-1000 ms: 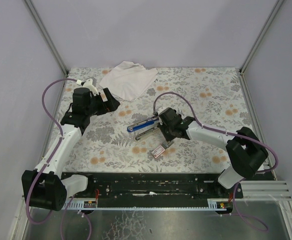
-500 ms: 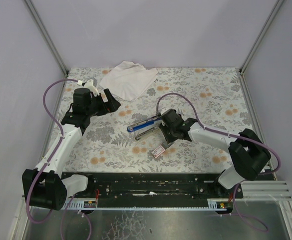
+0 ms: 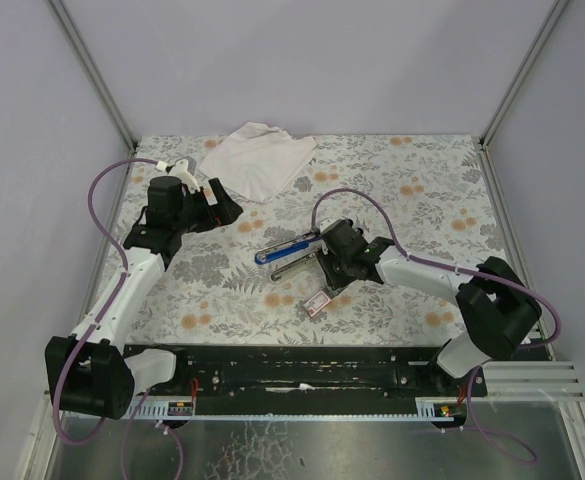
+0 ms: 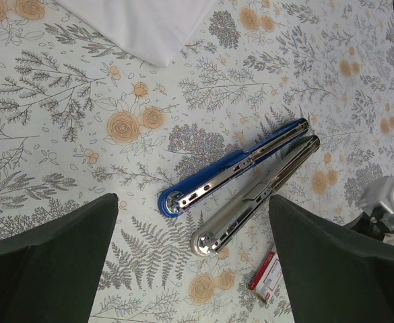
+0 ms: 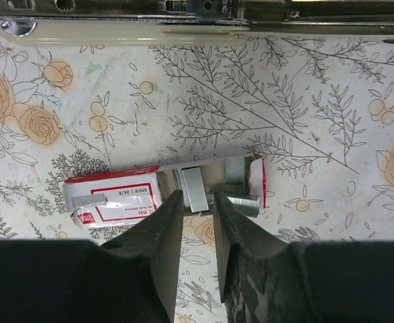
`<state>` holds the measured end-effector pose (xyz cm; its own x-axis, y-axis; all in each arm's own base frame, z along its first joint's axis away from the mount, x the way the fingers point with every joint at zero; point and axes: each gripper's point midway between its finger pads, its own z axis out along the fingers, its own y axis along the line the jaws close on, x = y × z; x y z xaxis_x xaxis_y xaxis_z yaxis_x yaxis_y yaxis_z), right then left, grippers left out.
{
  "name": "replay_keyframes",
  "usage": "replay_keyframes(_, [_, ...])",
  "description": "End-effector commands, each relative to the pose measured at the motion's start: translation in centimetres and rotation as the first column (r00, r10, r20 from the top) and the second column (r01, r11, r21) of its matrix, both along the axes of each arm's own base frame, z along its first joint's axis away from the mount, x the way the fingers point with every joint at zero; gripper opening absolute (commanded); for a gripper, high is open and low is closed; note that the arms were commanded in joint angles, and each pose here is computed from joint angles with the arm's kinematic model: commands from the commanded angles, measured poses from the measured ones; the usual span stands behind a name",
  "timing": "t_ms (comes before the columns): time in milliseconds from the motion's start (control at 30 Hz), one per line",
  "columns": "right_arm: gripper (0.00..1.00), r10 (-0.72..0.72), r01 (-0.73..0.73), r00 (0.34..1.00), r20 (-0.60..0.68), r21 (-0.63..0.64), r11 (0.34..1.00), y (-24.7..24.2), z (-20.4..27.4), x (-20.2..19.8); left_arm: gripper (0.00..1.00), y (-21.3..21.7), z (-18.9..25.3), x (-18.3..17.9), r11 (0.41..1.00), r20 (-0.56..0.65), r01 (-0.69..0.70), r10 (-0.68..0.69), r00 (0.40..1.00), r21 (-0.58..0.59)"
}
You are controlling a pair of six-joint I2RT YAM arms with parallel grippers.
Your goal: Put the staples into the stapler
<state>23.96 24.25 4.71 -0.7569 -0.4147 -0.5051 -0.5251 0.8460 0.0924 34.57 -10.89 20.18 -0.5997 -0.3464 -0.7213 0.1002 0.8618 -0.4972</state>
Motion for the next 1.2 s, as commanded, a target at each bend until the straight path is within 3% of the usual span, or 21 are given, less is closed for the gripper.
replay_keyframes(0, [0.31,0.049,-0.049,0.999,-0.009,0.015,0.999,1.4,-0.4,-0.3,0.93,-0.1,0.5,0.5,1.000,0.031,0.004,-0.003,1.000,-0.018])
replay_keyframes(1067, [0.26,0.065,-0.065,0.998,-0.013,-0.054,0.996,1.0,-2.8,0.0,0.93,-0.3,0.4,0.5,1.000,0.025,0.011,-0.010,1.000,-0.025])
replay_keyframes(1167, [0.22,0.066,-0.066,0.998,-0.015,-0.054,0.996,1.0,-2.8,0.0,0.93,-0.4,0.4,0.5,1.000,0.027,0.010,-0.010,1.000,-0.026])
